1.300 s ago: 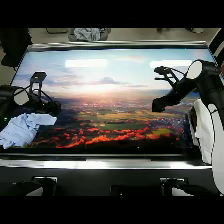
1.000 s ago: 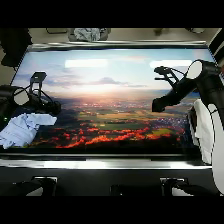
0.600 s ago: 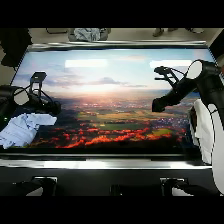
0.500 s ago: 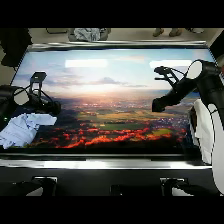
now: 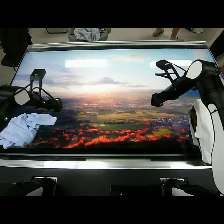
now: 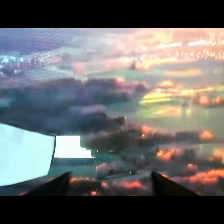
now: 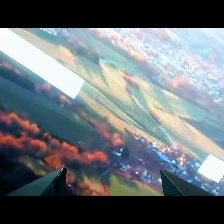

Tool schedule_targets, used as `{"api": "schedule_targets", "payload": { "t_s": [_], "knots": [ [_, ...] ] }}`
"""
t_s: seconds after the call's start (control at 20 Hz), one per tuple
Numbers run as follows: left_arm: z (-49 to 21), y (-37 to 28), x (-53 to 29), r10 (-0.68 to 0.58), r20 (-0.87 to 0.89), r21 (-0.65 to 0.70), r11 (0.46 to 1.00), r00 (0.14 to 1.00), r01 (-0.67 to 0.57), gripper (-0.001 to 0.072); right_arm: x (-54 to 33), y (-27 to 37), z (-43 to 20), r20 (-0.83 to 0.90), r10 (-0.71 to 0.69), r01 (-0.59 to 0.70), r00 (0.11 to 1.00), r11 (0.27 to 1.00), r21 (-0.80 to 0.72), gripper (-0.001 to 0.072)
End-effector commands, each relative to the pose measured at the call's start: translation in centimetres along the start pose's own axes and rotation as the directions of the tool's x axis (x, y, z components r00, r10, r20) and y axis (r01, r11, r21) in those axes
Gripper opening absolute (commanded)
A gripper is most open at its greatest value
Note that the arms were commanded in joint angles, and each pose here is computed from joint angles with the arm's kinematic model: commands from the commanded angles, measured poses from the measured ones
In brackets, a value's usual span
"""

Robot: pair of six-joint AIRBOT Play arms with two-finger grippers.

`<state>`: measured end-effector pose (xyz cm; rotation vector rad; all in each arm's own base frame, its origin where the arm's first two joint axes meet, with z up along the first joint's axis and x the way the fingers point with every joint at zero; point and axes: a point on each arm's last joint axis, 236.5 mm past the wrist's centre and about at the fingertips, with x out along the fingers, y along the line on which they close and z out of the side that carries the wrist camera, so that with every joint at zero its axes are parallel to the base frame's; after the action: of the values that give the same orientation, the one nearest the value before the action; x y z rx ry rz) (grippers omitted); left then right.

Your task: Fold the shirts.

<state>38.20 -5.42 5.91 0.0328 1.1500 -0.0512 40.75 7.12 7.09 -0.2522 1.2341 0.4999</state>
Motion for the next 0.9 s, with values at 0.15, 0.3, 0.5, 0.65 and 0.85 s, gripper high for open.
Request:
{"api": "schedule_targets", "payload": {
  "t_s": [0.15,0.3,0.5,0.65,0.85],
  "knots": [
    [1.2,12.0,-2.9,0.242,0.016,-0.111,0.965,0.97,-0.239,0.072,0.0,-0.8,0.3,0.011,-0.034,0.034,0.999,0.999,-0.004,0.0681],
    [-5.0,22.5,-4.1,0.322,-0.159,-0.467,0.808,0.933,-0.359,0.072,0.0,-0.6,-0.1,-0.005,-0.025,0.025,1.0,1.0,-0.004,0.0681],
    [-16.6,29.1,-4.1,0.269,-0.394,-0.663,0.58,0.879,-0.474,0.072,0.0,-0.5,-0.2,-0.01,-0.023,0.023,1.0,1.0,-0.004,0.0681],
    [-21.1,28.7,-1.5,0.156,-0.408,-0.754,0.498,0.9,-0.428,0.072,0.0,-0.5,-0.3,-0.011,-0.022,0.022,1.0,1.0,-0.004,0.0681],
    [-20.7,26.3,3.1,0.066,-0.287,-0.809,0.518,0.956,-0.278,0.072,0.0,-0.2,-0.9,-0.039,-0.008,0.008,0.999,1.0,-0.003,0.0681]
  ]
}}
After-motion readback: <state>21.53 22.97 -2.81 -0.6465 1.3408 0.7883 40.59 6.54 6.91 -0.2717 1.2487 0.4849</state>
